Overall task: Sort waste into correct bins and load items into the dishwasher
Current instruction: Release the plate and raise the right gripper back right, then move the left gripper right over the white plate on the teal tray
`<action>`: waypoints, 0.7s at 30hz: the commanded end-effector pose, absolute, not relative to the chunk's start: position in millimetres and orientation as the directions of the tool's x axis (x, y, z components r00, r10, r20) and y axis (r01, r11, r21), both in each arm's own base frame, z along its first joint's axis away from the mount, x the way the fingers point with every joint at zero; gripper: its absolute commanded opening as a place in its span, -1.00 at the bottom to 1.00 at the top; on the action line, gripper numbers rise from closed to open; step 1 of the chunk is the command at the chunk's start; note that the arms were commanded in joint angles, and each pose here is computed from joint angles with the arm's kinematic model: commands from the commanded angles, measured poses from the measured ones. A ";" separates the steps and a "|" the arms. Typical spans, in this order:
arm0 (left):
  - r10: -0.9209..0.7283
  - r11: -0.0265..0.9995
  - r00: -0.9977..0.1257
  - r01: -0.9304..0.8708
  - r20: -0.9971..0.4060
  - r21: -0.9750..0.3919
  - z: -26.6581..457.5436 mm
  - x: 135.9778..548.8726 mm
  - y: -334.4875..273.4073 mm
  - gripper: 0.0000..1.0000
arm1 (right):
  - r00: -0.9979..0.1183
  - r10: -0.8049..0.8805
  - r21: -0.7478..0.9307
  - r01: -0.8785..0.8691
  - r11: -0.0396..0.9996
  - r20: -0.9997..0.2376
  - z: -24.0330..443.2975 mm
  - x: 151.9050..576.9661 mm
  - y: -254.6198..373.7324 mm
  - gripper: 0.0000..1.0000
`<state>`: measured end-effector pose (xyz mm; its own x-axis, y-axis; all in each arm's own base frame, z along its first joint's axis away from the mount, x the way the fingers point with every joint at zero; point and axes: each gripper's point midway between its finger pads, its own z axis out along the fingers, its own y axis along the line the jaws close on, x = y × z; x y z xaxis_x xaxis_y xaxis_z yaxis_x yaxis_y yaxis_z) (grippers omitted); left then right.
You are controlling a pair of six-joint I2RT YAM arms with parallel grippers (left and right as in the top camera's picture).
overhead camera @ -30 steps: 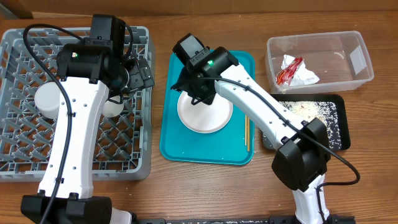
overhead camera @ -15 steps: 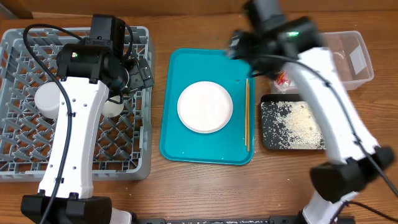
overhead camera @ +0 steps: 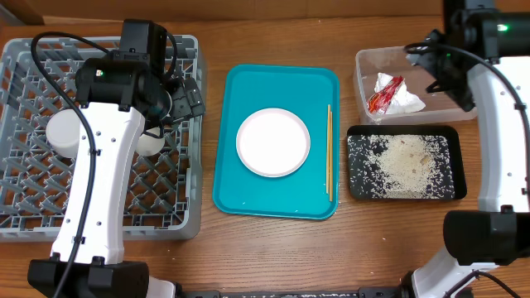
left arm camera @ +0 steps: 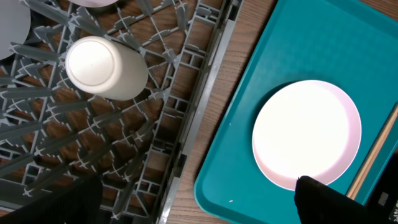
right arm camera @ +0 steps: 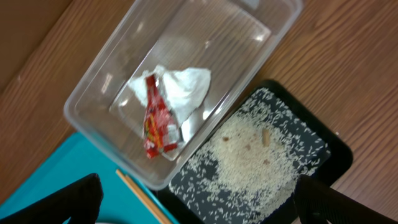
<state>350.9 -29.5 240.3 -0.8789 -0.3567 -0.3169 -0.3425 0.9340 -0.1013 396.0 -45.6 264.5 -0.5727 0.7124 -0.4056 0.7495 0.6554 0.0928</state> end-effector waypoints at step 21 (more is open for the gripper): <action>-0.064 0.872 -0.987 0.016 -0.147 -0.488 236.1 317.8 -178.3 1.00 | -0.518 0.738 0.083 0.792 0.605 -0.432 269.0 391.9 -75.8 1.00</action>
